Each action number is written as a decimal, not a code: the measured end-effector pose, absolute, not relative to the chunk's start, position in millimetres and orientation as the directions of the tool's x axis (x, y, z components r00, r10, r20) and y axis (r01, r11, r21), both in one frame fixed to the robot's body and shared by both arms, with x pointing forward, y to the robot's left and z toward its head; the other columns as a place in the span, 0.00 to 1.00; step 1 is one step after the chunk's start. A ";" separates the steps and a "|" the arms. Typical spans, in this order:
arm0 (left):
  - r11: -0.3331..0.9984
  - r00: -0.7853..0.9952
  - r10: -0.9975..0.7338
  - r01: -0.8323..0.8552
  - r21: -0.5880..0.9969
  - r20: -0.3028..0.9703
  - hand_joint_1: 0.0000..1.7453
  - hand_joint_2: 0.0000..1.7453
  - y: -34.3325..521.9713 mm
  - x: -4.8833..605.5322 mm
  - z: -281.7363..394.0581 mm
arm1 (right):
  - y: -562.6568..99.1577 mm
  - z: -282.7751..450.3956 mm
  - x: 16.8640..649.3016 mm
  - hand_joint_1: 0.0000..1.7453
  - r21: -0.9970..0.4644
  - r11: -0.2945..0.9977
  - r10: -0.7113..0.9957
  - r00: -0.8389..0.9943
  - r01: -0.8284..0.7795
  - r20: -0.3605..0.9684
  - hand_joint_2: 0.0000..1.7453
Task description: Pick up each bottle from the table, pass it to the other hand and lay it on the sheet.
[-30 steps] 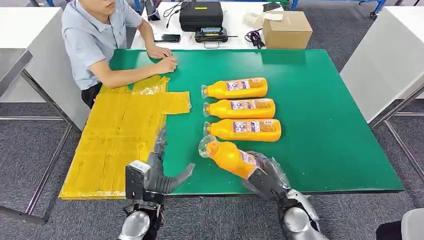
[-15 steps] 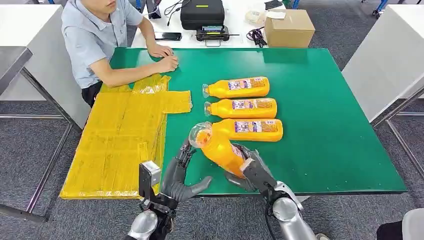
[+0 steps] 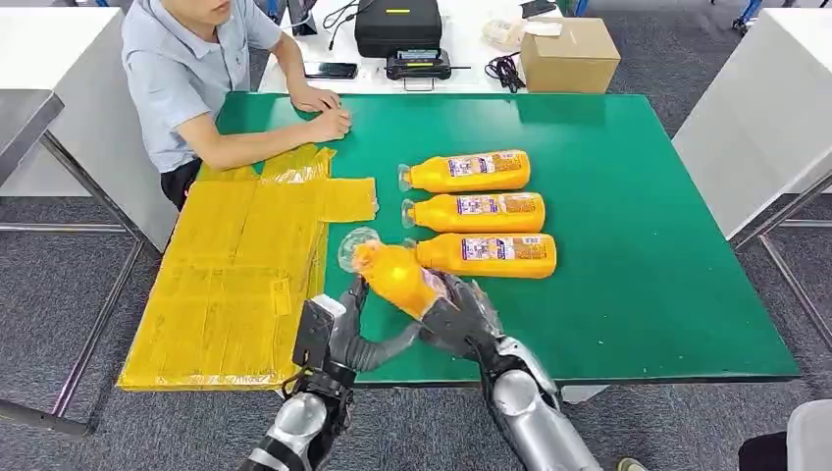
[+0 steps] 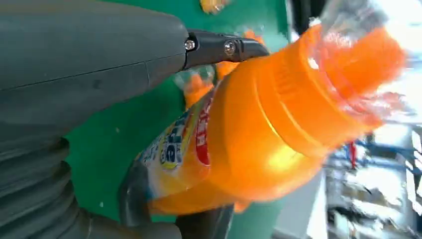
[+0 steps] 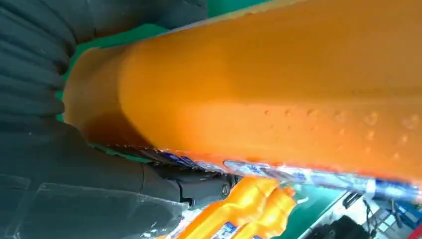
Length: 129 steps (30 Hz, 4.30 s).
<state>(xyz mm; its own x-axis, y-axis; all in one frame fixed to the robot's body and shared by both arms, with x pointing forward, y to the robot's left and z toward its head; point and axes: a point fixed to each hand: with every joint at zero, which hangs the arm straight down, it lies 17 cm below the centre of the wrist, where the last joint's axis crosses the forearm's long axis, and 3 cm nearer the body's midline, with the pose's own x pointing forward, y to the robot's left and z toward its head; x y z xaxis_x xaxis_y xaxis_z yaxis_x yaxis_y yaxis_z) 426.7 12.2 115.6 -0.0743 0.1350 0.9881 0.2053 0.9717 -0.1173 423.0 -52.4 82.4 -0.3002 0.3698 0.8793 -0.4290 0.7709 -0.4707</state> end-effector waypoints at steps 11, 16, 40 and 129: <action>0.912 0.026 0.365 0.190 -0.363 0.931 0.00 1.00 8.1 437.8 112.3 | -15.9 99.1 409.3 1.00 -0.419 0.758 0.259 -0.358 -0.500 0.897 1.00; 0.879 0.018 0.434 0.211 -0.428 0.901 1.00 1.00 5.9 436.9 119.4 | -10.3 99.2 405.4 1.00 -0.382 0.760 0.211 -0.357 -0.526 0.910 1.00; 0.843 -0.071 0.503 0.258 -0.472 0.861 1.00 1.00 8.4 435.5 148.8 | -2.2 90.7 409.2 0.00 -0.303 0.744 0.144 -0.300 -0.595 0.943 1.00; 0.289 -0.362 -0.906 -0.151 0.945 0.220 0.00 1.00 83.9 475.9 123.8 | -77.2 29.9 395.7 0.00 -0.374 0.827 0.306 -0.223 -0.420 0.926 1.00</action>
<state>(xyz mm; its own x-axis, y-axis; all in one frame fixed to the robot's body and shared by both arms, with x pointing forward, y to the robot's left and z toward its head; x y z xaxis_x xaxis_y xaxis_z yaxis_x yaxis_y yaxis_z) 475.9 83.9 123.8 -0.3618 -0.9060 0.2196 -0.1508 0.2893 0.9453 395.7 -77.2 29.9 -0.2228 0.3059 0.9256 -0.4198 0.8268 -0.3743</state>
